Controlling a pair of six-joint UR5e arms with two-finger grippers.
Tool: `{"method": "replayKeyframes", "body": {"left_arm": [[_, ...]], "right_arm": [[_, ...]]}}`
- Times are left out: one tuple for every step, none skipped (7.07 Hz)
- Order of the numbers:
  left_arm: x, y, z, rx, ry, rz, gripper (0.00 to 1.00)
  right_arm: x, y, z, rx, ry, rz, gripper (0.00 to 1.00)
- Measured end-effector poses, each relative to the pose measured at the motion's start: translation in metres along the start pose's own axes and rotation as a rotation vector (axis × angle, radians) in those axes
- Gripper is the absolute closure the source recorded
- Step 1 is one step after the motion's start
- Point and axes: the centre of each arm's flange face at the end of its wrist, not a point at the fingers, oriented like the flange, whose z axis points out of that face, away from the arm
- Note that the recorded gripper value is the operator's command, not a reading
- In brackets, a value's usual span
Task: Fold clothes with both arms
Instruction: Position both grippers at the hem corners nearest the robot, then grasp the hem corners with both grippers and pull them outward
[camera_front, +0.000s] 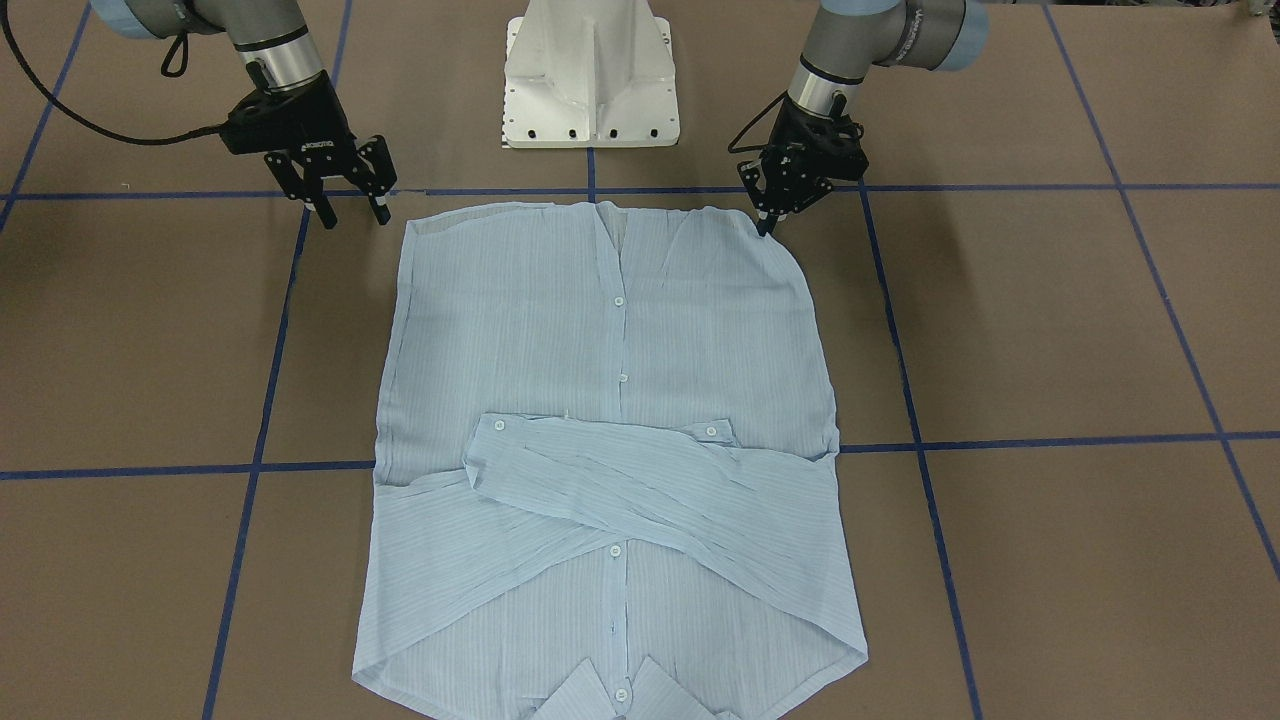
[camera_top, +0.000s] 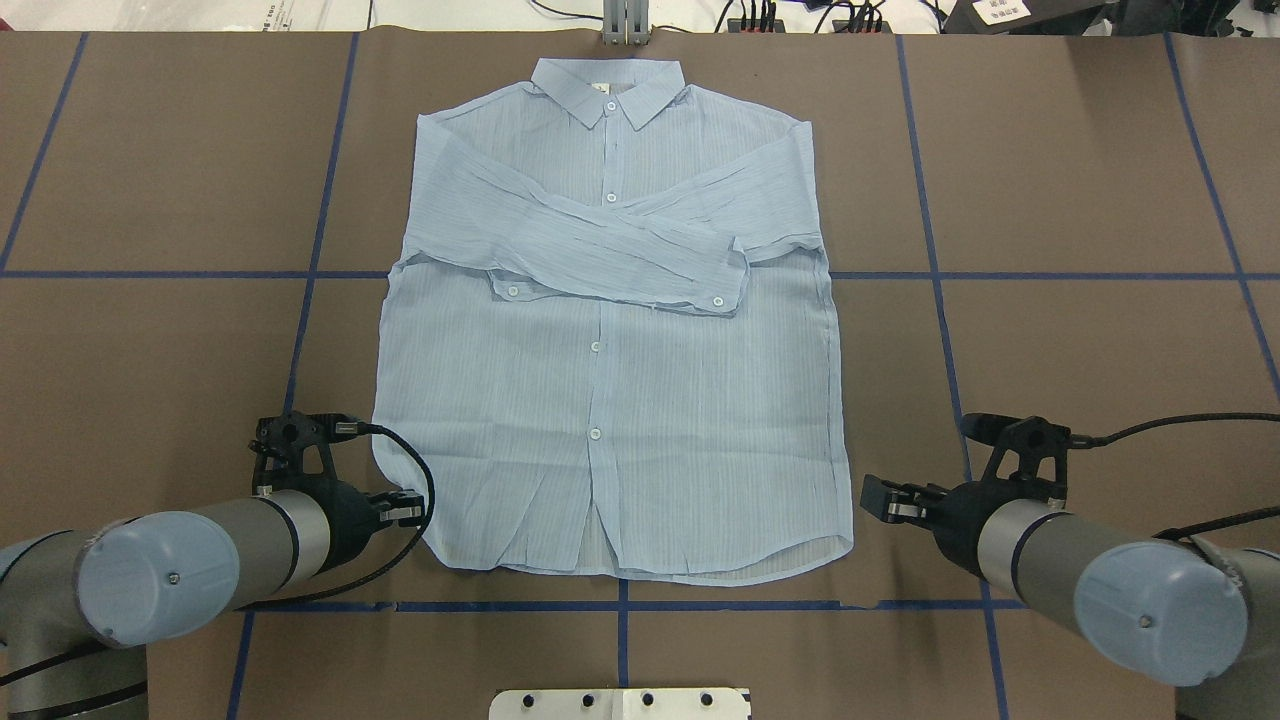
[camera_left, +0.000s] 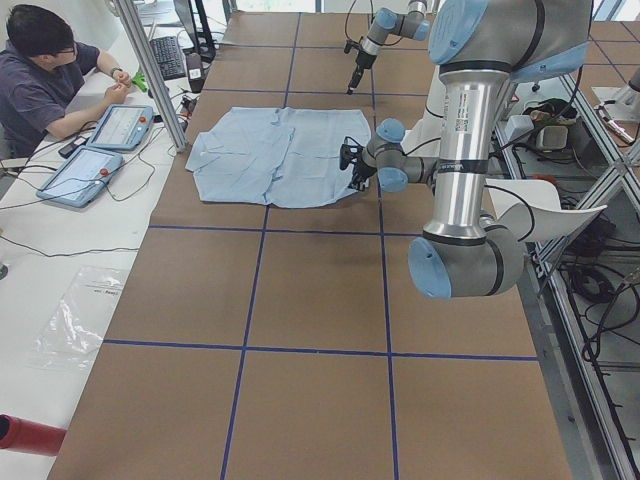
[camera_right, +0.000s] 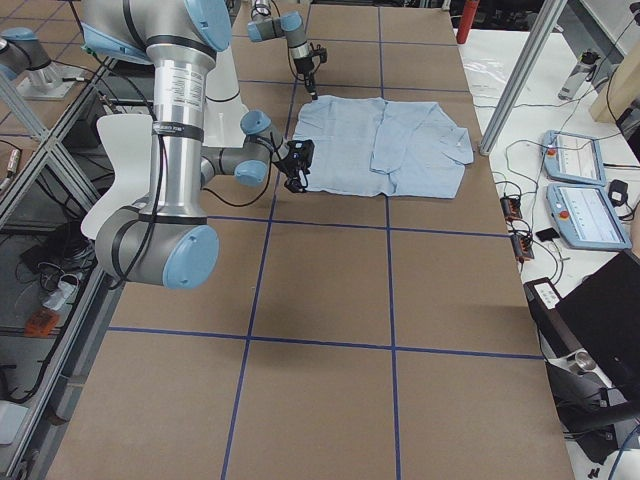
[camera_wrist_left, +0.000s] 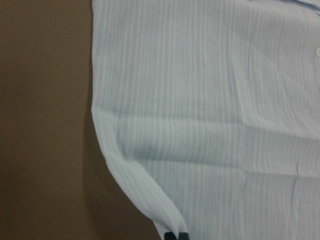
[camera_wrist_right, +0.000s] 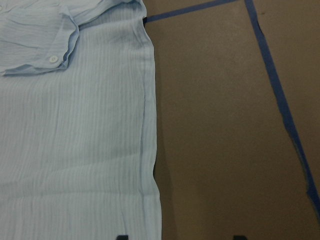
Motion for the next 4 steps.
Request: {"method": "replayKeyframes", "body": {"left_arm": [[0.001,-0.002,-0.001,0.018,0.001,0.0,1.0],[0.002,-0.003,-0.005,0.029,0.007,-0.001,1.0],[0.004,-0.004,-0.008,0.033,0.014,-0.002,1.0],[0.005,-0.004,-0.01,0.035,0.016,-0.002,1.0]], "right_arm": [[-0.013,0.013,0.009,0.007,0.025,0.0,0.41],[-0.021,0.027,0.019,0.018,0.047,0.0,0.43],[-0.023,0.04,0.026,0.031,0.059,-0.005,0.45],[-0.024,0.05,0.03,0.04,0.065,-0.014,0.5]]}}
